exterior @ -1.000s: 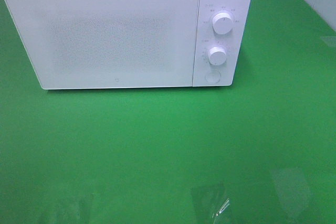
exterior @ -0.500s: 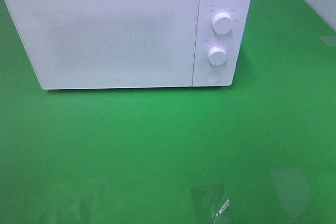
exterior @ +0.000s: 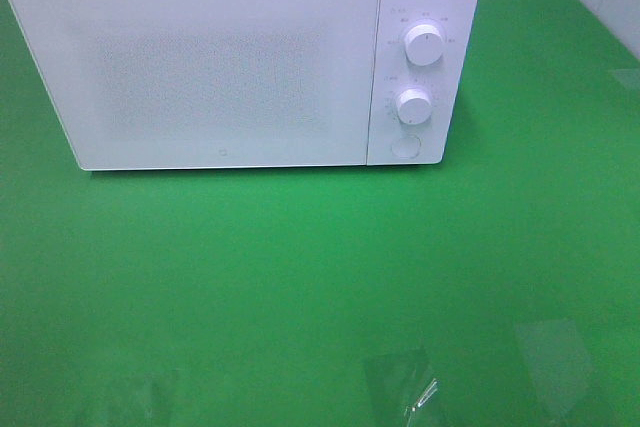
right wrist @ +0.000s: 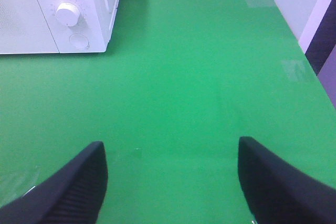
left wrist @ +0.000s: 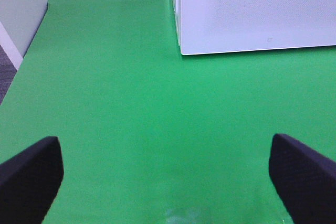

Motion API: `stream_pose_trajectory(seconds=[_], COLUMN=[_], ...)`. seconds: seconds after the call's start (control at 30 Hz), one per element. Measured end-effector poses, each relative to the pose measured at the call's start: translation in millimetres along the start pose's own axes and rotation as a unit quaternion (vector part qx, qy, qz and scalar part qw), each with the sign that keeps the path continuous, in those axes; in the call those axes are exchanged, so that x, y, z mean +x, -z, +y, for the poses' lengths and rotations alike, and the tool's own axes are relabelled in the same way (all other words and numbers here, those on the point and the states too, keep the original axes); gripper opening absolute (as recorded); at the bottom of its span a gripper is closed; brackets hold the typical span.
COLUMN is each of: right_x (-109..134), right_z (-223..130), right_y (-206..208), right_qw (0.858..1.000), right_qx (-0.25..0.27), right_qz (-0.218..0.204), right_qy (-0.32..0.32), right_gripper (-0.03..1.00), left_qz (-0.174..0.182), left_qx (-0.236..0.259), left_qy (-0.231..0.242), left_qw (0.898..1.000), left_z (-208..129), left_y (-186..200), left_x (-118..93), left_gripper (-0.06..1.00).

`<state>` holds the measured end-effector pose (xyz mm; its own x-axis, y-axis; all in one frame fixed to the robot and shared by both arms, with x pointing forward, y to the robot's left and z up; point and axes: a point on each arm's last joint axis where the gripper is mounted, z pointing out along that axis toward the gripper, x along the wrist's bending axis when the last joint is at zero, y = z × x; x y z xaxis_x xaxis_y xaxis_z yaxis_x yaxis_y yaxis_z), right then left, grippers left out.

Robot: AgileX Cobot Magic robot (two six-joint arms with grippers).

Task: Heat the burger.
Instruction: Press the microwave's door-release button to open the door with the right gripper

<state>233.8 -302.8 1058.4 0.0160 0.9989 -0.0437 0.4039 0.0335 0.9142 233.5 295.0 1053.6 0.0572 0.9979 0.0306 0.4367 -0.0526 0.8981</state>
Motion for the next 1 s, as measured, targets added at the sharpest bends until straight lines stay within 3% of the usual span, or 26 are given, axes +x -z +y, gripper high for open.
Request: stream_pose_trajectory(seconds=[0.43,0.8,1.0], right_x=[-1,-1,-1], right_z=[0,1,25], right_y=[0,1,2], right_qw=[1.000,1.000,0.999], right_qx=[0.000,-0.002,-0.032], right_qz=[-0.003,-0.003,-0.003], right_qy=[-0.008,-0.008,-0.008], right_gripper=[0.70,0.80,0.79], left_qz=[0.000,0.000,0.000], left_qx=[0.000,0.000,0.000], left_qy=[0.000,0.000,0.000], left_qw=[1.000,1.000,1.000], left_z=[0,0,0], left_y=[0,0,0], left_x=[0,0,0], left_gripper=[0.99,0.99,0.99])
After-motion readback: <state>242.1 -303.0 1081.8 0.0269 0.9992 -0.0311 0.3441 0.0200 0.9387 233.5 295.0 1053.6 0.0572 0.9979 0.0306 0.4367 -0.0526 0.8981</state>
